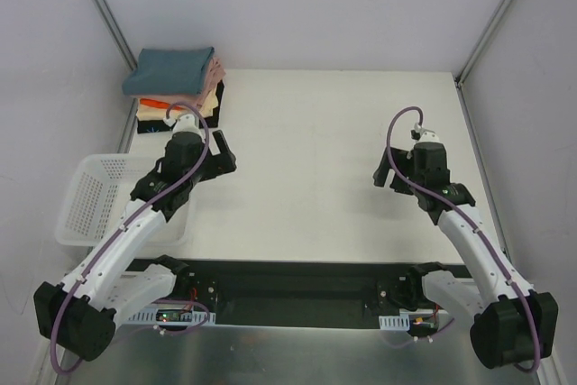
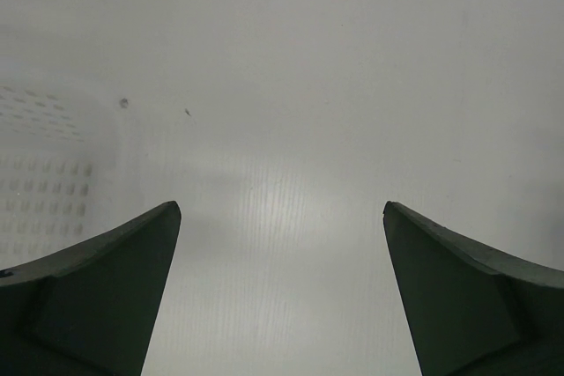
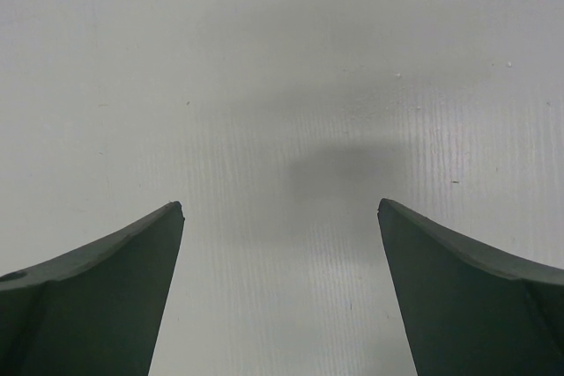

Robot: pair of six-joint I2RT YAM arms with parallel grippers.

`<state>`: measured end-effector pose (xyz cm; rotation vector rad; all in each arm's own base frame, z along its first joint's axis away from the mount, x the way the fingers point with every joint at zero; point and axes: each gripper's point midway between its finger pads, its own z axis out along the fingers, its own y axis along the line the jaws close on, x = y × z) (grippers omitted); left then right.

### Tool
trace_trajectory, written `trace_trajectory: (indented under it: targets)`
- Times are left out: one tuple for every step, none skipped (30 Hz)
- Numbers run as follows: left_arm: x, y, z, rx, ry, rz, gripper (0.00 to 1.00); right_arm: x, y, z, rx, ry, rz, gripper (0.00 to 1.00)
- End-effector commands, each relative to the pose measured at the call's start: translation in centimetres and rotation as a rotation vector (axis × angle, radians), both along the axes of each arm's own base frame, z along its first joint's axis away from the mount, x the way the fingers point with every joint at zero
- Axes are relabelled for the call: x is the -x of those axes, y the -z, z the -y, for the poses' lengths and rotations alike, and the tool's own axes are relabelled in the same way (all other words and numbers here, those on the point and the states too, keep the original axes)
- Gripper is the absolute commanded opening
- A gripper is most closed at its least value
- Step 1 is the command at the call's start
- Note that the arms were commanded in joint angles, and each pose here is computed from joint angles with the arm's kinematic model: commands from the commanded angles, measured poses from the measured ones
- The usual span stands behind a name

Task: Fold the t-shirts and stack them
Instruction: Neatly place the folded tshirt to the corner

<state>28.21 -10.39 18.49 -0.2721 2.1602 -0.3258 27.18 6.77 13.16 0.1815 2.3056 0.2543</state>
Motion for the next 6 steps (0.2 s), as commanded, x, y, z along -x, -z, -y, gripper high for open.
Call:
trace_trajectory:
  targets:
    - [-0.03,0.31,-1.63,-0.026,-0.082,0.023,0.99,-0.94,-0.99,-0.2,-0.031,0.017,0.075,0.96]
    - [-0.14,0.02,-1.65,-0.026,-0.084,0.03,0.99,-1.04,-0.83,-0.26,-0.038,0.022,0.08,0.96]
    - [-0.24,-0.06,-1.67,-0.029,-0.086,0.031,0.99,-1.05,-0.74,-0.32,-0.038,0.018,0.081,0.96]
    - [-0.39,-0.2,-1.51,-0.03,-0.078,0.03,0.99,-1.05,-0.65,-0.47,-0.039,0.01,0.079,0.96]
    - [-0.47,-0.31,-1.44,-0.038,-0.067,0.032,0.99,-1.13,-0.74,-0.37,-0.04,0.015,0.082,0.96]
    - [-0.62,-0.21,-1.42,-0.043,-0.067,0.026,0.99,-1.15,-0.74,-0.3,-0.037,0.018,0.083,0.96]
